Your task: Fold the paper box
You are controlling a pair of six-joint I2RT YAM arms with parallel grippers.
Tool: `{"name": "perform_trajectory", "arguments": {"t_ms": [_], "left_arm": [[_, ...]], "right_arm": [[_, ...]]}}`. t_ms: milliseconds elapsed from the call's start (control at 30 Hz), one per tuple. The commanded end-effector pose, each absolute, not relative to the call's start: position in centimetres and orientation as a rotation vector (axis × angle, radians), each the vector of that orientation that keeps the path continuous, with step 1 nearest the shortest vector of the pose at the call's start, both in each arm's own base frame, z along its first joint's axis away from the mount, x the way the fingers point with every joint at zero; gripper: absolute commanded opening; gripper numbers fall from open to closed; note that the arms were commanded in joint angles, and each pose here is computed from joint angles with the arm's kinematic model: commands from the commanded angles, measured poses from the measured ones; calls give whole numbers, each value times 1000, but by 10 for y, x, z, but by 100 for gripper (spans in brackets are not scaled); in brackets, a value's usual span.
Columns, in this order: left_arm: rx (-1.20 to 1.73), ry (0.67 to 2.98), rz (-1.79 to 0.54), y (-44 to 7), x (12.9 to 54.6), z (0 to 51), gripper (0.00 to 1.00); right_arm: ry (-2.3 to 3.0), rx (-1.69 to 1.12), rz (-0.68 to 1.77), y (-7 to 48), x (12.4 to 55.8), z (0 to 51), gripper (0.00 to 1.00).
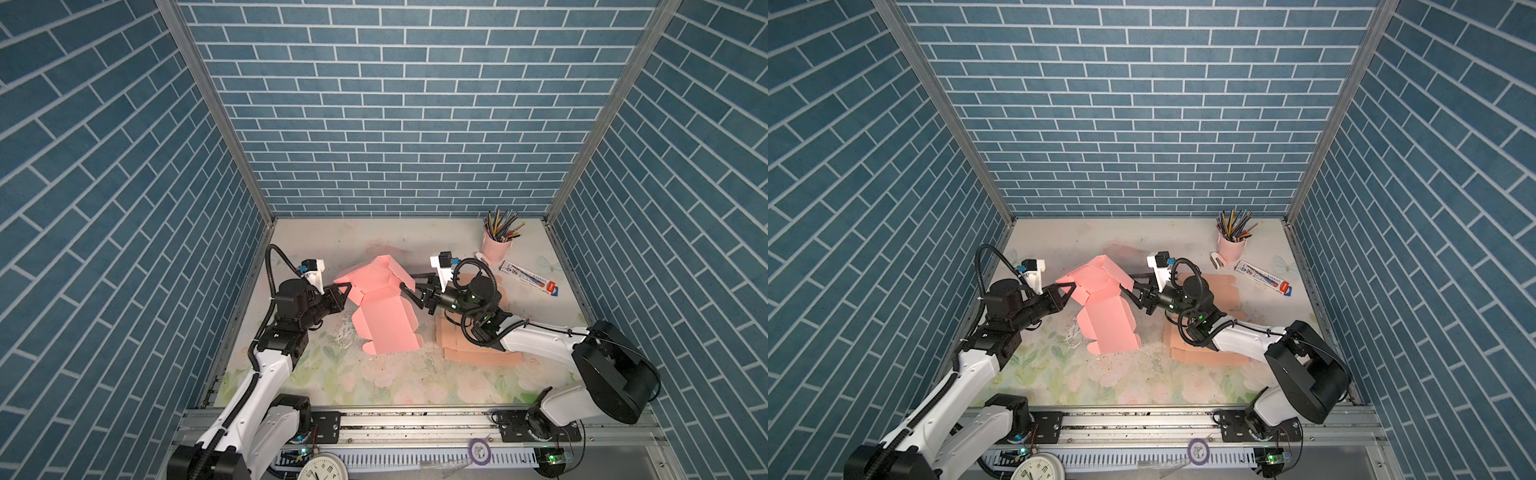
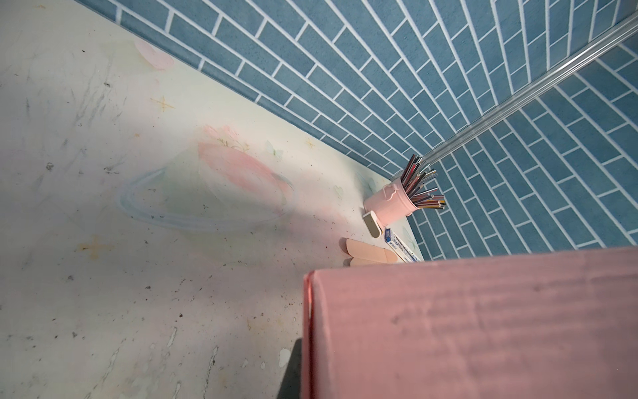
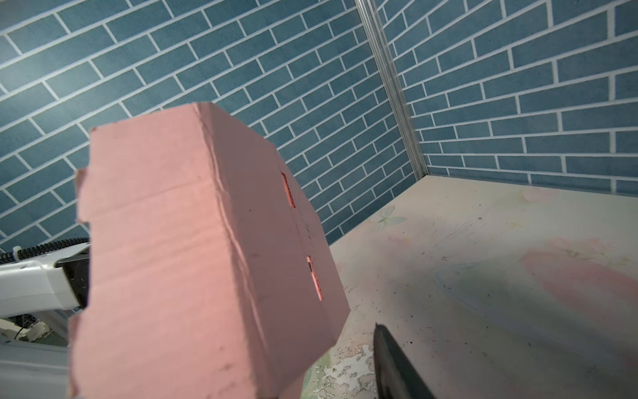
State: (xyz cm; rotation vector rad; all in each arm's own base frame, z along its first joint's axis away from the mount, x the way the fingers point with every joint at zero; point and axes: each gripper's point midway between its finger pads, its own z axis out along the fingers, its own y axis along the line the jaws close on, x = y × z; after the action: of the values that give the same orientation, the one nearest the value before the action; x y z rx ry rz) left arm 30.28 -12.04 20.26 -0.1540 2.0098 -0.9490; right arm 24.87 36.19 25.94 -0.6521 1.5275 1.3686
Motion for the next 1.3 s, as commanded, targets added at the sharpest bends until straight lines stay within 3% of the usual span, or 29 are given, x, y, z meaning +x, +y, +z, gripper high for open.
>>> {"name": "perform_trajectory", "arguments": {"t_ms": [0, 500, 733, 1000, 1267], "left_arm": [[-148, 1985, -956, -120, 304, 206, 0], [-207, 2023, -894, -98, 312, 184, 0], [-186, 2040, -879, -97, 312, 178, 0], [-110, 2089, -920, -113, 311, 171, 0], [-80, 2126, -922, -125, 309, 163, 0]], "right_arm": [[1533, -627, 1375, 363, 251, 266, 44], [1685, -709, 1199, 323, 229, 237, 46], [1671, -663, 1134, 293, 237, 256, 46], [1615, -793, 1151, 312, 242, 284, 43], [1619, -866, 1206, 329, 244, 281, 42]]}}
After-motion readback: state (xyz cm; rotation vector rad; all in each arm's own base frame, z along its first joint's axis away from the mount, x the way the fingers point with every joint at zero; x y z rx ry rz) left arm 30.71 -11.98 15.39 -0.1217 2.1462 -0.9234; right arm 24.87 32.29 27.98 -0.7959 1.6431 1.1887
